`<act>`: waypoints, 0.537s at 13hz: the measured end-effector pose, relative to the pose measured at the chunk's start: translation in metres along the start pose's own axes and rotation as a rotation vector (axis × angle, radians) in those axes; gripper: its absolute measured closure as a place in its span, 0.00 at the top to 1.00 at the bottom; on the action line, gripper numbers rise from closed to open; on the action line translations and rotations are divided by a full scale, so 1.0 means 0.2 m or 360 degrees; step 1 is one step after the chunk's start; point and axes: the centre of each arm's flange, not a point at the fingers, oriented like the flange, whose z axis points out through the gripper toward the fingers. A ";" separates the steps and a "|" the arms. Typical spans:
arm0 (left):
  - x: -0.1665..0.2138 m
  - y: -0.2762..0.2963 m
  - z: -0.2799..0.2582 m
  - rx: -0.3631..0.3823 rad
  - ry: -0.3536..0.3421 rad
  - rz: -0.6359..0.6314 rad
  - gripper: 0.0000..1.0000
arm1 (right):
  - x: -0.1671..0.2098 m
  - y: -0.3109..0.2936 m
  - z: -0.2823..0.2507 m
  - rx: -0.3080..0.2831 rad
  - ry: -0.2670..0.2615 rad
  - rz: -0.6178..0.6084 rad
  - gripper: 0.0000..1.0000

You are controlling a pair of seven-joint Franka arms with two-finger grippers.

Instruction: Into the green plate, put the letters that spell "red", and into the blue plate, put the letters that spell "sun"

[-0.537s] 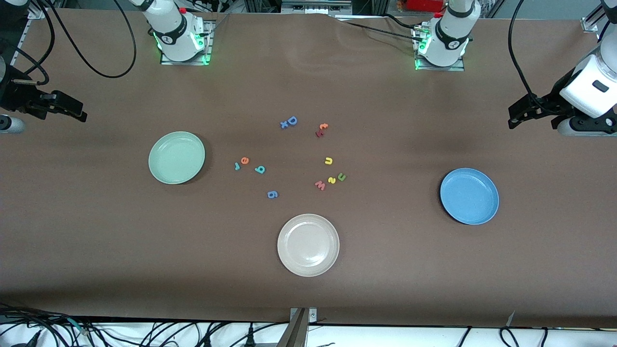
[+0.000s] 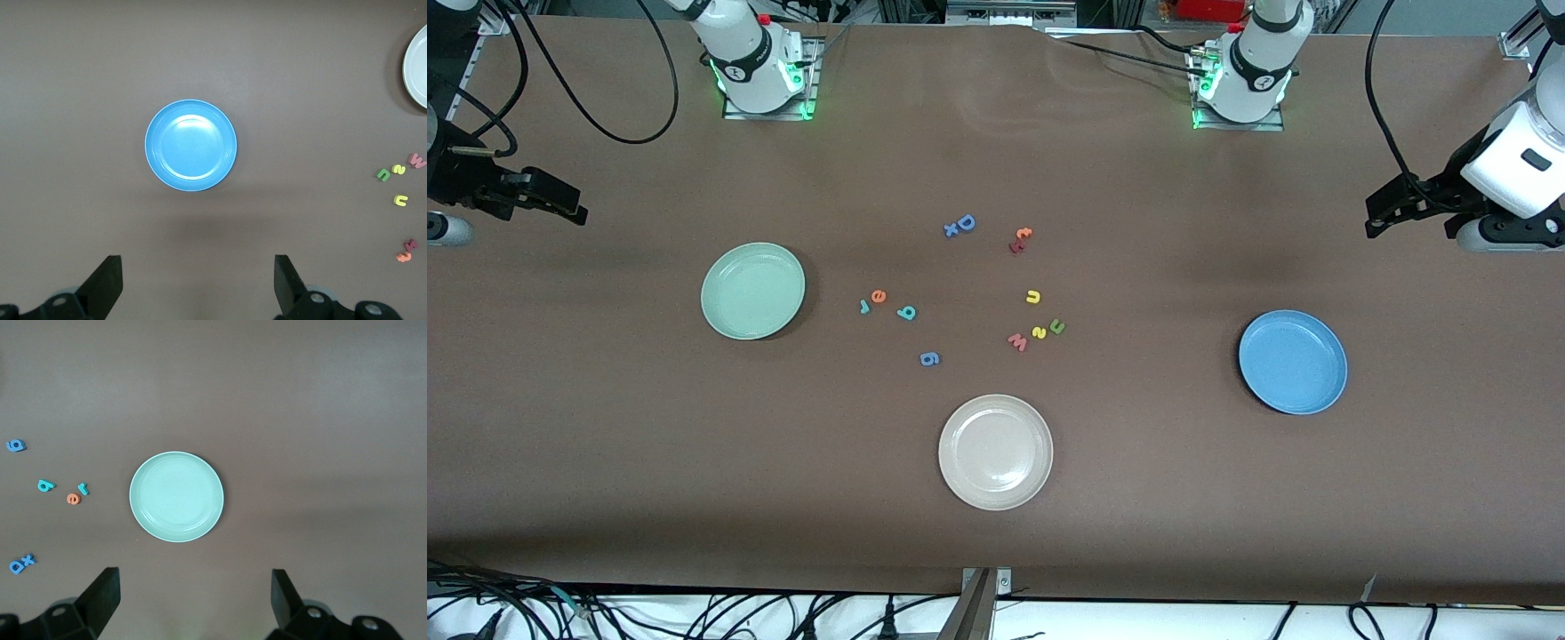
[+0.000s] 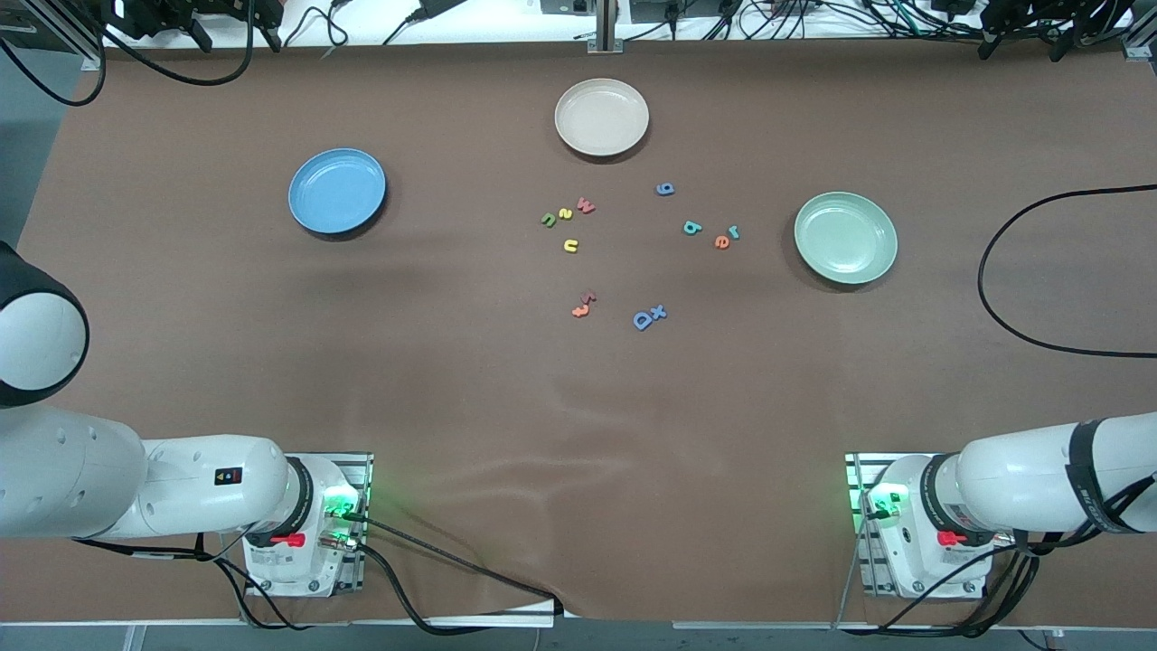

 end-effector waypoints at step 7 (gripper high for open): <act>0.00 0.03 0.00 0.0000 -0.0001 0.0016 1.00 | 0.00 0.00 0.00 0.0000 0.0000 0.0000 1.00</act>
